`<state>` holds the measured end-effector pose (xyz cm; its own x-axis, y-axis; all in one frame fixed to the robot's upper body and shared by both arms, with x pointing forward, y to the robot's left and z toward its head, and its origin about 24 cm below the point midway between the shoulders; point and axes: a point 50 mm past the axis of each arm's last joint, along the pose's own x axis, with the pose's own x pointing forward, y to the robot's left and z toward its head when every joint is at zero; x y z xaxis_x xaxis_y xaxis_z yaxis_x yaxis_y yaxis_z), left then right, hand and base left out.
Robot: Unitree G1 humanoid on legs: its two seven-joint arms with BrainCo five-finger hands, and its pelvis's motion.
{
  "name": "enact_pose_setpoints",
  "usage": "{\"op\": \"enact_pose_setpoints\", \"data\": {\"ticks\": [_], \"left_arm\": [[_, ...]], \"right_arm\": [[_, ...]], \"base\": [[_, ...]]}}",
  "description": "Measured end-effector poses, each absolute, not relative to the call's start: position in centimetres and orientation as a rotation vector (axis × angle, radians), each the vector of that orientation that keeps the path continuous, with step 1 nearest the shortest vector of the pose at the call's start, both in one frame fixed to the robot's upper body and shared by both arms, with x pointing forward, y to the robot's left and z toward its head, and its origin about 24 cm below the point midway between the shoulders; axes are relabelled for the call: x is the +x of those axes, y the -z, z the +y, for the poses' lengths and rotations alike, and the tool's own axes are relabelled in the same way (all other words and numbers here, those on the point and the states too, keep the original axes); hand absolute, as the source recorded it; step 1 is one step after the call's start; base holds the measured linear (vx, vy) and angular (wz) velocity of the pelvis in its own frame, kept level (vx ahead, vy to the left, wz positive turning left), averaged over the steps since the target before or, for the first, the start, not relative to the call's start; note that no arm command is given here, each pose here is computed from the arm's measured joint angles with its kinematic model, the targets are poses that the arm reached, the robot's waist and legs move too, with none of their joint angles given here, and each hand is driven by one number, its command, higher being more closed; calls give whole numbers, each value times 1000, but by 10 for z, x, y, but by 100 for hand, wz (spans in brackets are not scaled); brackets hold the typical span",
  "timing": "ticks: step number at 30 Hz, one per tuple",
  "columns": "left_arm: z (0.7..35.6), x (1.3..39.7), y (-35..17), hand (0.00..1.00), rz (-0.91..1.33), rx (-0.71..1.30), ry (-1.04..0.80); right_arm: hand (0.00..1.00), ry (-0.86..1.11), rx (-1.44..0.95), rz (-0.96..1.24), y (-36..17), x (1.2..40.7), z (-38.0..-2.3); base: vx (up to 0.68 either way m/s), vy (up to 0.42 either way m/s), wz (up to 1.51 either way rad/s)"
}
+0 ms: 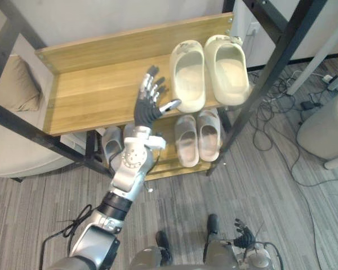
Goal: Organize the slippers on the shoe rack
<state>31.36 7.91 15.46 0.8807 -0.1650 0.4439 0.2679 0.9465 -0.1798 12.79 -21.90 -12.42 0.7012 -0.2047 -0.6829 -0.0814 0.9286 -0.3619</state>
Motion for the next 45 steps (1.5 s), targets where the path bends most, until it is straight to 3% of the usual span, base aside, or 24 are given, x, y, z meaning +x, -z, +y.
{"op": "enact_pose_setpoints", "data": {"ticks": [19,26,31,37,45], "left_arm": [[61,319,-154,0,-403,-245,277],[77,324,-154,0,-402,-181,257],[107,325,-152,0,-414,-141,209],[135,289,-144,0,-434,-173,249],[141,244,-103,0,-298,-287,312]], "right_arm": [[0,26,-421,791,125,129,-210],[0,26,-418,791,125,129,-210],[0,21,-415,791,125,129,-209],[0,-1,-413,799,126,131,-208],[0,-55,-414,795,128,141,-197]], "base": [[-15,-10,-3],[-5,1,0],[-14,-28,4],[15,-17,26],[-2,-20,21]]}}
